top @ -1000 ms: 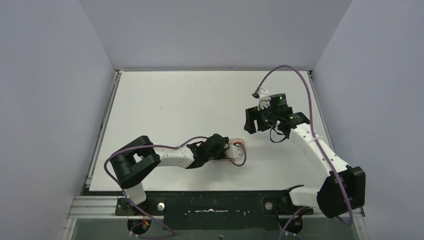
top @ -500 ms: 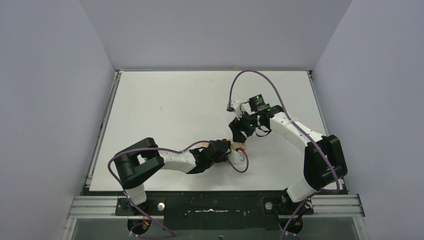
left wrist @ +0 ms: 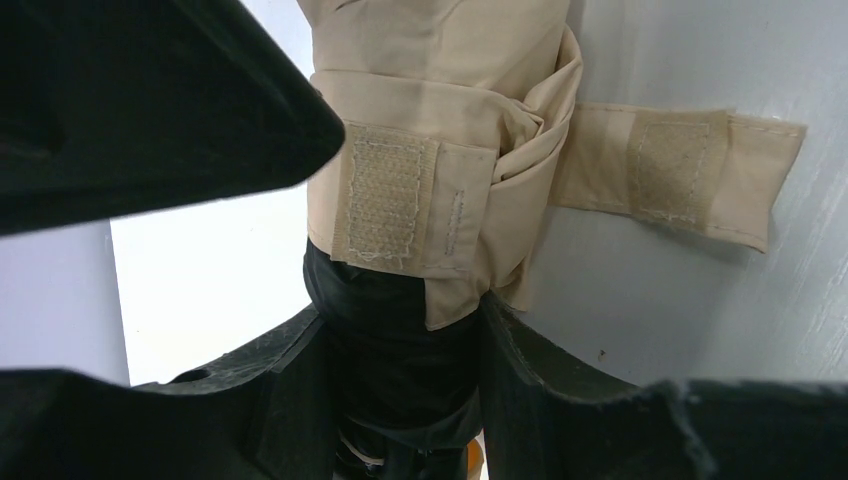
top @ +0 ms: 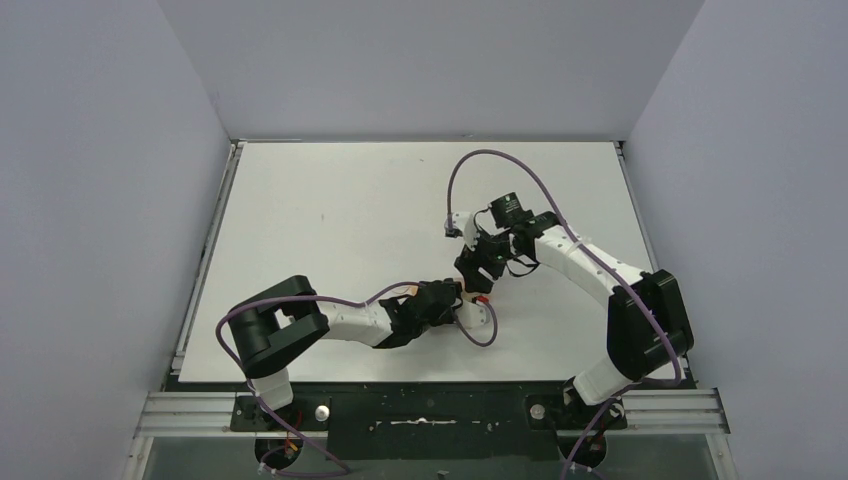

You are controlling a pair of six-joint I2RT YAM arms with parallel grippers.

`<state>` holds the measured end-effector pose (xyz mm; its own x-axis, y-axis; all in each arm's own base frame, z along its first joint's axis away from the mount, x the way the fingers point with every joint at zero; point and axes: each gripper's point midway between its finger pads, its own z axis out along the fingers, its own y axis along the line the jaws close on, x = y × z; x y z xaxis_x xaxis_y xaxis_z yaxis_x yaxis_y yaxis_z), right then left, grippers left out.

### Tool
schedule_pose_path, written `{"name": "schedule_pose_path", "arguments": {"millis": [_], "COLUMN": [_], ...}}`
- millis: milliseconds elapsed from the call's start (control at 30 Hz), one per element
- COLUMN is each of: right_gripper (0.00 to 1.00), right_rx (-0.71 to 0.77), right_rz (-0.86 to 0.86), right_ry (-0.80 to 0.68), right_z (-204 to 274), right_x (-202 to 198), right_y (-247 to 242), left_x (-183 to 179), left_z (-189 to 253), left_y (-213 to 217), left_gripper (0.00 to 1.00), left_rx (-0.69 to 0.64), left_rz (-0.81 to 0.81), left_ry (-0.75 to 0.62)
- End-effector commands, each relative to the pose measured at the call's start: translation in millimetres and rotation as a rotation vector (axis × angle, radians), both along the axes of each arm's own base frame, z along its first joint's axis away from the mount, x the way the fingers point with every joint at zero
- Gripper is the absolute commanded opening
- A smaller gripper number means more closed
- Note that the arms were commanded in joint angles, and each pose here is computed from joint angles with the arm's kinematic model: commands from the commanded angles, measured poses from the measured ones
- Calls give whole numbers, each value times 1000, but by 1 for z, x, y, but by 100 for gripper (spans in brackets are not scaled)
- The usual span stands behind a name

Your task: Put away the umbrella

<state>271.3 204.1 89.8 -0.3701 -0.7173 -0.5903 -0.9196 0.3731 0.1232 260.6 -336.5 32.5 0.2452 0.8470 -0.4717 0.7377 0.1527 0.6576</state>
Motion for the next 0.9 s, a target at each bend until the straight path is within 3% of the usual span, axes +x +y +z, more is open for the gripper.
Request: {"name": "schedule_pose_path", "arguments": {"millis": [0,133,333,667,867], "right_gripper": [68,68,68,64,33], "right_rx": [75,75,52,-59,-148], "right_rz": [162,225,311,294,261], "right_ry": [-131,-151,-69,14,28], "right_z": [17,16,-2,-43,-61], "right_x": [3,9,2,5,12], "right_y": [14,21,22,12,0], "left_x": [-8,-10,-11,-13,-12], "left_z": [-21,-21,-20,-21,-20], "left_y": [11,10,10,8,8], "left_gripper": [0,0,0,0,0], "left_rx": [68,65,65,61,50], "left_rz": [-16,-29,-40,-46,-38], "left_ry": [34,38,36,43,39]}}
